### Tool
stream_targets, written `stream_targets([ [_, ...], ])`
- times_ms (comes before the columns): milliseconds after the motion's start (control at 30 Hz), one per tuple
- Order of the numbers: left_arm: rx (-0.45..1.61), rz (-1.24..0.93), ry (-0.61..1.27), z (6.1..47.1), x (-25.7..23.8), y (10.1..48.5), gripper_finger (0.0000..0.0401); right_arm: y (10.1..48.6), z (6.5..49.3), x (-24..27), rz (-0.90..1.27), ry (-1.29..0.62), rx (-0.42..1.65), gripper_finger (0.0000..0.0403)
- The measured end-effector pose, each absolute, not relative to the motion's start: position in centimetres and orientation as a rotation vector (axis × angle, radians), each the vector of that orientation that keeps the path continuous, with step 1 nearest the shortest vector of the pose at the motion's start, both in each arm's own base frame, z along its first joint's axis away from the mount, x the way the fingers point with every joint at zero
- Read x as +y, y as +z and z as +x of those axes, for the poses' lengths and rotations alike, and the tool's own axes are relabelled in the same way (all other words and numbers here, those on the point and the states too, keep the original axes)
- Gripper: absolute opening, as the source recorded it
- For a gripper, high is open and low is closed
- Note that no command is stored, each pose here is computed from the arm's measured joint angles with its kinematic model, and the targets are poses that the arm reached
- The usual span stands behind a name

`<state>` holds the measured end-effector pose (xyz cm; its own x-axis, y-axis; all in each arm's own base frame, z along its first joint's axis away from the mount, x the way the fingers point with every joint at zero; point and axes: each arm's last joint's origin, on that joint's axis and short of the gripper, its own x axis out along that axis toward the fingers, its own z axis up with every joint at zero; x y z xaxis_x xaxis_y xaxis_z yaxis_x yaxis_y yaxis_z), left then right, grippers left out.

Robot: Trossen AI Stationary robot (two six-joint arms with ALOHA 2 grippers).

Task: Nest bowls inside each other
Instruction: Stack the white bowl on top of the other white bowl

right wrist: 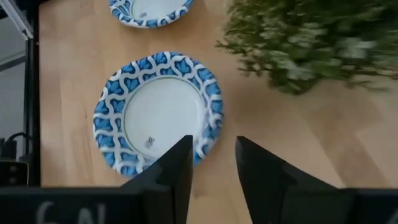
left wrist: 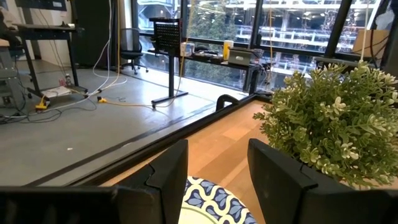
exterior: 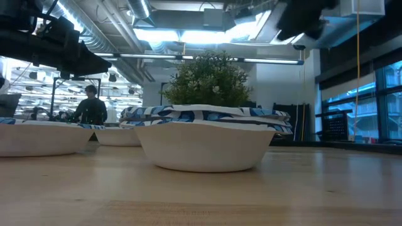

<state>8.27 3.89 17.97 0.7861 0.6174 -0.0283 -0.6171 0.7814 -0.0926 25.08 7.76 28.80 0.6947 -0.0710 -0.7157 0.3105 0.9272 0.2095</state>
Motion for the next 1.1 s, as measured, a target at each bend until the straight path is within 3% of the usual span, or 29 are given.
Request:
stream_targets([
  [167, -0.001, -0.099, 0.667, 8.3, 3.9, 17.9, 0.0161, 30.6, 21.5, 9.0, 0.373, -0.179, 0.783, 0.0123],
  [400, 0.004, -0.100, 0.667, 8.3, 3.9, 17.9, 0.0161, 30.0, 18.2, 10.9, 0.368, -0.139, 0.972, 0.0123],
  [767, 0.004, -0.102, 0.667, 8.3, 3.9, 17.9, 0.0161, 28.3, 16.5, 12.8, 0.315, -0.159, 1.175, 0.0129],
  [900, 0.003, -0.102, 0.667, 8.3, 3.9, 17.9, 0.0161, 27.5, 16.9, 13.3, 0.332, -0.201, 1.204, 0.0175],
  [1100, 0.002, -0.105, 0.667, 8.3, 3.9, 17.9, 0.0161, 25.9, 17.7, 14.2, 0.231, -0.178, 1.289, 0.0296],
])
